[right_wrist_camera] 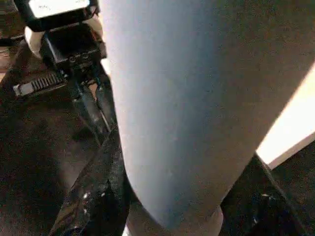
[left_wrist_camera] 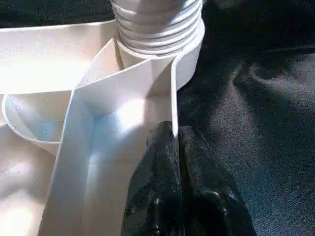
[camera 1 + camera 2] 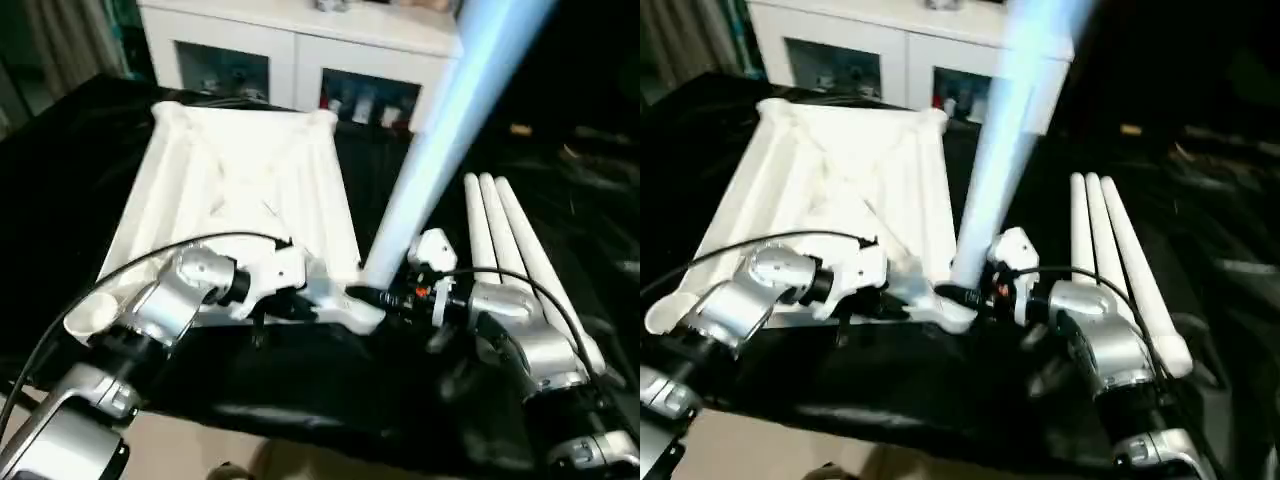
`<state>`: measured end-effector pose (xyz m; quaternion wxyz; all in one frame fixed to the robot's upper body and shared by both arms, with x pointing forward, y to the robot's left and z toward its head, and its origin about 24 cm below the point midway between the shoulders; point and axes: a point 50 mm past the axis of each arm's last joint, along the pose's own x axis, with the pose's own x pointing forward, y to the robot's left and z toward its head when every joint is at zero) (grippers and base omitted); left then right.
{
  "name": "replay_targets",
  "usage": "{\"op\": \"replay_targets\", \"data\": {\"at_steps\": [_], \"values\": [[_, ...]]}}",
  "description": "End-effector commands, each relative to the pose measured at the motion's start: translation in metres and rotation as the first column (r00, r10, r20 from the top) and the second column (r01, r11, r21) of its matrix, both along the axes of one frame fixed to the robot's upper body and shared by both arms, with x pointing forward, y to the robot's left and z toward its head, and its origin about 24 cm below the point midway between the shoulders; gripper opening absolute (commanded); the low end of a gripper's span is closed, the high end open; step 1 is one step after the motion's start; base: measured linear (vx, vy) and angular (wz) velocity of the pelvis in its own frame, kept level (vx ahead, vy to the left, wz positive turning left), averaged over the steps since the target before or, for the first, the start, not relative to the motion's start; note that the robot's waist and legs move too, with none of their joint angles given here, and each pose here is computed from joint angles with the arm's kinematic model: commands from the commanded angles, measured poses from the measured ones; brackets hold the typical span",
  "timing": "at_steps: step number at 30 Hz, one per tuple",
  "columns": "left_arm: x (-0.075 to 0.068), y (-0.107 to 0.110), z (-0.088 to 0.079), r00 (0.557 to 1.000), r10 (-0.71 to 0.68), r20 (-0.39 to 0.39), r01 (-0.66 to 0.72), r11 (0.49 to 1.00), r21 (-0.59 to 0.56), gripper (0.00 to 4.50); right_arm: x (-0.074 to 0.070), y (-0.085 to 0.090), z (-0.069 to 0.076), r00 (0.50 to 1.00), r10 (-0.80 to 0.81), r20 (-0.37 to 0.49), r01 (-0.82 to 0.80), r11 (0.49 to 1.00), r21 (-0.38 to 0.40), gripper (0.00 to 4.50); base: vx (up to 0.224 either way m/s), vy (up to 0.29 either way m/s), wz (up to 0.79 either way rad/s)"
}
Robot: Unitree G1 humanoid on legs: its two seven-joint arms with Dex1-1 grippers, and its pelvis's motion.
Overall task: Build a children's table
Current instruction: Insert table leg to table base
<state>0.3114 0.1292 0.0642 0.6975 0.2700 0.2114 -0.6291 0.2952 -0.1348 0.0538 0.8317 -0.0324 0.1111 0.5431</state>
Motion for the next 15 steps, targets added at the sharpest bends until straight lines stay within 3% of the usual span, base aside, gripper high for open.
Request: {"op": "replay_targets", "data": {"at_steps": [1, 7, 15], "values": [[-0.003, -0.005, -0.006, 1.0, -0.001, -0.004, 0.001, 1.0, 0.005, 0.0, -0.016, 0.004, -0.031, 0.986, 0.04, -0.162, -0.049, 0.997, -0.056, 1.91, 0.0, 0.0, 0.0], [-0.004, -0.003, -0.003, 1.0, -0.008, 0.008, 0.008, 1.0, 0.013, 0.0, -0.018, 0.008, -0.031, 0.982, 0.092, -0.168, -0.1, 0.994, -0.039, 1.91, 0.0, 0.0, 0.0], [-0.014, -0.003, 0.003, 0.985, -0.173, -0.009, 0.173, 0.985, 0.009, 0.0, -0.03, 0.014, -0.036, 0.96, 0.21, -0.185, -0.215, 0.977, -0.01, 1.91, 0.0, 0.0, 0.0]]}}
